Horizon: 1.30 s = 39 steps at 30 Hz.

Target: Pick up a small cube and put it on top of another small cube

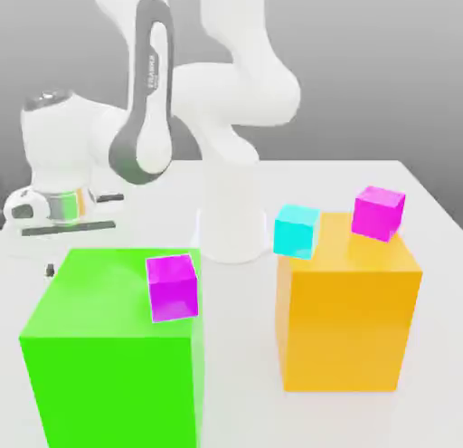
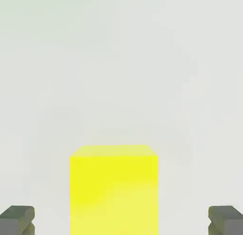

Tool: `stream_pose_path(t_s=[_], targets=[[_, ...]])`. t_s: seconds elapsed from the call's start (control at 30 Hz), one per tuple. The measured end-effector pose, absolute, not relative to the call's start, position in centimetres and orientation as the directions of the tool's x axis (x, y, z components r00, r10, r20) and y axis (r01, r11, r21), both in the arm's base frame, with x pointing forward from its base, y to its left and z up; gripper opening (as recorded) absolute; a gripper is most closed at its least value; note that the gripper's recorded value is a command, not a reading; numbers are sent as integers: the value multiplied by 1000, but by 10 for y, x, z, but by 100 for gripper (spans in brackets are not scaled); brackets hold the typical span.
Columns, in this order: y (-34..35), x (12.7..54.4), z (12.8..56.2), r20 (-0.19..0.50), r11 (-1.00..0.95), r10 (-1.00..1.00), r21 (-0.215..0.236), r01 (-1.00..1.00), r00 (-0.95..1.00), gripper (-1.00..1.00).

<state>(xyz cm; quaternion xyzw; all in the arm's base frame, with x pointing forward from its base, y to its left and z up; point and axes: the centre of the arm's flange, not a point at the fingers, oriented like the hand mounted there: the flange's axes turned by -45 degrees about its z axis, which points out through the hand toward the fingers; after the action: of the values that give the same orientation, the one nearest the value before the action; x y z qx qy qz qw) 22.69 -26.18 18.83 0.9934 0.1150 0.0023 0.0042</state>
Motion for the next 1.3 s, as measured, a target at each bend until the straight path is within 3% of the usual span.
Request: stream_pose_path(t_s=[0.4,0.43,0.67,1.23,1.3], targets=[[-260,224,138,1,-974,226,6,226,974,0],[-258,223,133,0,-974,225,3,225,974,-100],[-258,223,132,0,-975,224,0,224,975,-100],[-259,222,197,0,-975,221,1,221,975,-100],[-262,237,210,22,-964,264,34,263,964,-100]])
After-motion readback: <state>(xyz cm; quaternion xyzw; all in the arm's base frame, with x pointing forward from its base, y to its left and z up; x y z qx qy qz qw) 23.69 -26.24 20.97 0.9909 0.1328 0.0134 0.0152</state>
